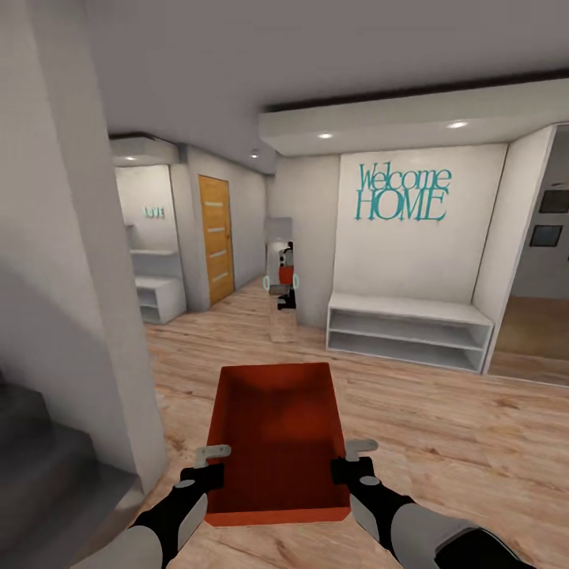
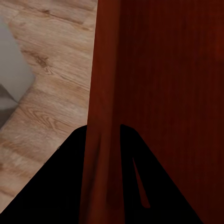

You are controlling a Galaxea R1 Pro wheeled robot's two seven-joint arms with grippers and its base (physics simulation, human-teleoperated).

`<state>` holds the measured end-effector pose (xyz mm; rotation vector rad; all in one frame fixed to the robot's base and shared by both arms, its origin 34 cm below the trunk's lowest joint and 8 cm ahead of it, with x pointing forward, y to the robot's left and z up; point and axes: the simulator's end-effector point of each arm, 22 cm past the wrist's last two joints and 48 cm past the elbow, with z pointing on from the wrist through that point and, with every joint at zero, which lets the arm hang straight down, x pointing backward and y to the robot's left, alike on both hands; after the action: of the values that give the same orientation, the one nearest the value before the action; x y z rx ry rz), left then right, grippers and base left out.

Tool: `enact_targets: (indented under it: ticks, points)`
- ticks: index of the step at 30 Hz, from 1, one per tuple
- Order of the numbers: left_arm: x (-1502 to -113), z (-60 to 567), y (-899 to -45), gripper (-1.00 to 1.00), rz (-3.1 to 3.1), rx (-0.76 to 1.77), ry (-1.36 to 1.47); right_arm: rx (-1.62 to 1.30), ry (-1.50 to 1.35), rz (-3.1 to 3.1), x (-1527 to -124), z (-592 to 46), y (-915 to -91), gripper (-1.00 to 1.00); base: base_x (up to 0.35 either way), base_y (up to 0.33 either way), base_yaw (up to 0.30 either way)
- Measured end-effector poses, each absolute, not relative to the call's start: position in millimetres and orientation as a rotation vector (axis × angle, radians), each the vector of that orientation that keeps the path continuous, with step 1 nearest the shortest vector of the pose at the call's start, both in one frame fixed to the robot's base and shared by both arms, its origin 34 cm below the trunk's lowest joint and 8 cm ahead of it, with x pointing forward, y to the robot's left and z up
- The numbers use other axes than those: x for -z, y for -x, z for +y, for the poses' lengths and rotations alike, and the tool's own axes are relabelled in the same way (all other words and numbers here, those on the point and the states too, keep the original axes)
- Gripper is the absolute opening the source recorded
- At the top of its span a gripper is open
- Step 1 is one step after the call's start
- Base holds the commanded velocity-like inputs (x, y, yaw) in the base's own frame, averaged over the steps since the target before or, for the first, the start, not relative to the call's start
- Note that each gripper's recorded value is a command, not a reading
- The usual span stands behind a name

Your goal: Move the two storage containers from the living room to the garage. In the garage, place one container on the floor and stack the other container on top of it (either order is fine).

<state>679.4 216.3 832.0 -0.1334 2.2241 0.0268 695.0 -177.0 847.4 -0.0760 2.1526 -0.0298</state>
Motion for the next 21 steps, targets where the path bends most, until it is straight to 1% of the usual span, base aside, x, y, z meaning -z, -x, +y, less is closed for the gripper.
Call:
enact_targets:
  ticks: [21]
  points:
    - [-832.1,216.4,-679.6,-1.0,2.224,-0.026,0.132,0.035,0.078,2.152,-847.5,-177.3,-695.0,-1.0,0.322,0.0,0.004]
